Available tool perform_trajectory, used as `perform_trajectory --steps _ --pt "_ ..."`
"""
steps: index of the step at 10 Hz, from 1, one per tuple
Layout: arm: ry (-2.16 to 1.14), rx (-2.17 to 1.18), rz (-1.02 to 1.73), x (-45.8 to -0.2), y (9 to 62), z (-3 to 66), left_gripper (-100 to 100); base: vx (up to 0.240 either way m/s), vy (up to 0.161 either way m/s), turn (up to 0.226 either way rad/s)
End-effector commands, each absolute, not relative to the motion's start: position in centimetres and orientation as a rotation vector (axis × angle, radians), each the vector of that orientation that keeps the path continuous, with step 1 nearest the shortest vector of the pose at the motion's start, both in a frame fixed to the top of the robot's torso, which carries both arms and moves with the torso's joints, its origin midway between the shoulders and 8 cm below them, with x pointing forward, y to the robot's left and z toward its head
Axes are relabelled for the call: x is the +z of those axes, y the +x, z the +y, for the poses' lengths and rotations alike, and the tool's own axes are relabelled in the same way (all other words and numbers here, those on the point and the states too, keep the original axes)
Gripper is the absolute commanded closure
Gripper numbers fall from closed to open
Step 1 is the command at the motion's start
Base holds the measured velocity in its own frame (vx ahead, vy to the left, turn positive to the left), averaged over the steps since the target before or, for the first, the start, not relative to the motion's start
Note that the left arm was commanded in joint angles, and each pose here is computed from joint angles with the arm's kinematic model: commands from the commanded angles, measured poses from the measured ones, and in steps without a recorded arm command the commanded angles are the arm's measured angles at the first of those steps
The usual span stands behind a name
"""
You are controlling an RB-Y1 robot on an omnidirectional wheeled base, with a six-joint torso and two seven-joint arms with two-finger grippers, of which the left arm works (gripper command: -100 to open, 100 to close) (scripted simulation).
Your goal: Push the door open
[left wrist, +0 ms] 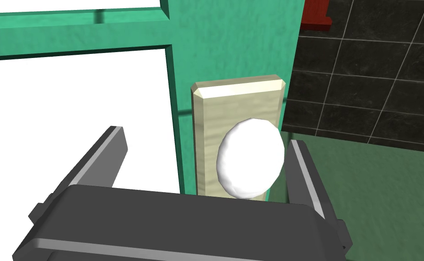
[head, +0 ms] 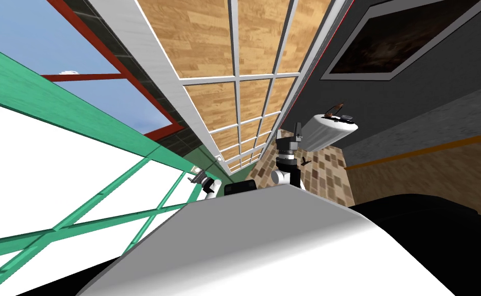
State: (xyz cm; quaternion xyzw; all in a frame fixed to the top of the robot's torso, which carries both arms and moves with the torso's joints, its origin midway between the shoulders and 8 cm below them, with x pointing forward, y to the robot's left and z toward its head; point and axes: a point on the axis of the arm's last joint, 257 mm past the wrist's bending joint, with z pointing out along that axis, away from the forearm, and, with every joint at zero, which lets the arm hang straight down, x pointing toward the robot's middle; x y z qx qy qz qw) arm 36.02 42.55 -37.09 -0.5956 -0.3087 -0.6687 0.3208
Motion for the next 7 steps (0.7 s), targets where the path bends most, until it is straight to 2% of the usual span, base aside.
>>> perform_trajectory --steps 1,3,5,7 --pt "-1.544 -1.737 -0.794 -37.0 34.7 44.5 100 0.008 -0.003 -0.004" --pt "-1.544 -1.737 -0.794 -37.0 34.7 44.5 100 0.004 -0.001 0.015" --pt "-1.484 -1.692 -0.84 -36.7 33.3 46.5 100 0.017 0.047 -0.17" --pt "-1.484 -1.692 -0.84 -36.7 33.3 46.5 100 0.015 0.058 -0.02"
